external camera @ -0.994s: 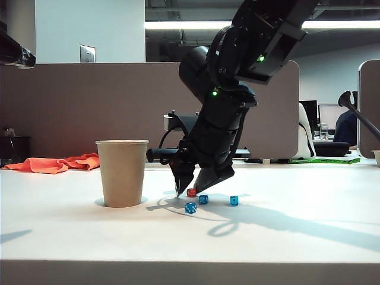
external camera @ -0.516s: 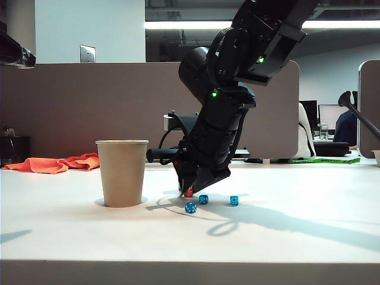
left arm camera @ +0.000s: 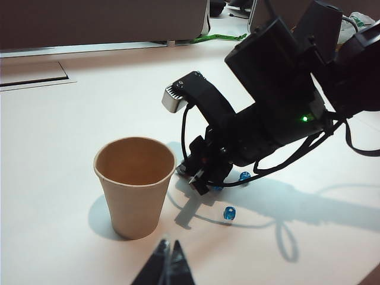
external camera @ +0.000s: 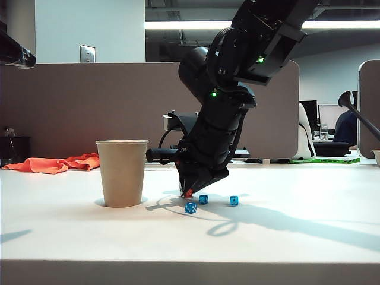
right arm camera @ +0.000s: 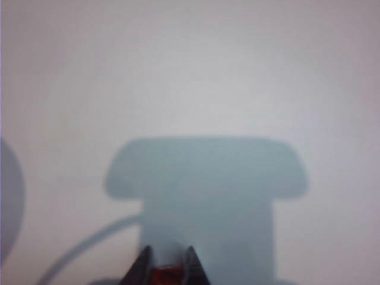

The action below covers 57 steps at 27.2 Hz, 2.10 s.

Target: Pick up the dice with a different color and drop it into the paper cup.

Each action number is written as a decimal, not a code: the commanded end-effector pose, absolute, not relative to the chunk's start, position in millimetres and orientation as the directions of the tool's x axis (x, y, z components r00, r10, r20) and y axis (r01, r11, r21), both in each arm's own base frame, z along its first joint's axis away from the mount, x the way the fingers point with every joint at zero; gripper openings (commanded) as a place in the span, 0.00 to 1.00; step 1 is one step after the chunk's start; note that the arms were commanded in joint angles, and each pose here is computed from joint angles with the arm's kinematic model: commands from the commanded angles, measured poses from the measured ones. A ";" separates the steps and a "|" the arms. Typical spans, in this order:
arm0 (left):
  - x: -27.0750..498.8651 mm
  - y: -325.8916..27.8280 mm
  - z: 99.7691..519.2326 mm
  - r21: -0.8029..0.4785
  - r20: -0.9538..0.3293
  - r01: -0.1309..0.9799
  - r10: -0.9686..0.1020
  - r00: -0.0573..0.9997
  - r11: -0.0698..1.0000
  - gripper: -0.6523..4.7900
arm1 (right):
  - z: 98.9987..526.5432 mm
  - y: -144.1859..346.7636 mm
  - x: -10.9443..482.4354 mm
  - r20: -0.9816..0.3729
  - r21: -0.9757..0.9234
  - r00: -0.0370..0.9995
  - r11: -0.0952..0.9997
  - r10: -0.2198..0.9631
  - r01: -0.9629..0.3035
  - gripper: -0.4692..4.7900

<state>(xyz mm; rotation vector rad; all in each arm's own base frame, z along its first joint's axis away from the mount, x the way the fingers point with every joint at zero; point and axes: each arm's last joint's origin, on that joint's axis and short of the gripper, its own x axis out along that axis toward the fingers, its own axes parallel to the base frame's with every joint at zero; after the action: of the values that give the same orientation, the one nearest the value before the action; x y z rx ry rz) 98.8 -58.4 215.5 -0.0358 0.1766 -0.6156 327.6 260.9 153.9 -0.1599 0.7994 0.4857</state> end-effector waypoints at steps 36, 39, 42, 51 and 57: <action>99.2 -58.0 218.4 -0.081 -0.137 0.563 -0.568 0.811 0.823 0.11 | 239.4 253.7 317.8 -0.489 0.099 0.727 0.859 0.481 -0.502 0.17; 99.2 -58.0 218.3 -0.081 -0.138 0.562 -0.568 0.811 0.823 0.11 | 258.2 249.8 311.6 -0.449 0.112 0.736 0.849 0.507 -0.516 0.17; 99.2 -58.0 218.1 -0.075 -0.140 0.563 -0.568 0.811 0.823 0.11 | 279.7 246.4 301.1 -0.403 0.122 0.742 0.835 0.535 -0.536 0.17; 99.1 -58.0 217.4 -0.075 -0.147 0.563 -0.568 0.810 0.823 0.11 | 295.1 271.8 263.8 -0.386 0.159 0.623 0.714 0.681 -0.682 0.17; 99.1 -57.9 217.3 -0.075 -0.148 0.563 -0.567 0.810 0.823 0.11 | 292.0 288.3 243.7 -0.417 0.157 0.566 0.670 0.711 -0.726 0.17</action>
<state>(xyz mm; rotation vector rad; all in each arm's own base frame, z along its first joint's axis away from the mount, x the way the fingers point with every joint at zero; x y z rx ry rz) 98.9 -58.2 215.1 -0.0307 0.1776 -0.6082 246.7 287.5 289.9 -0.0293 0.4733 0.8357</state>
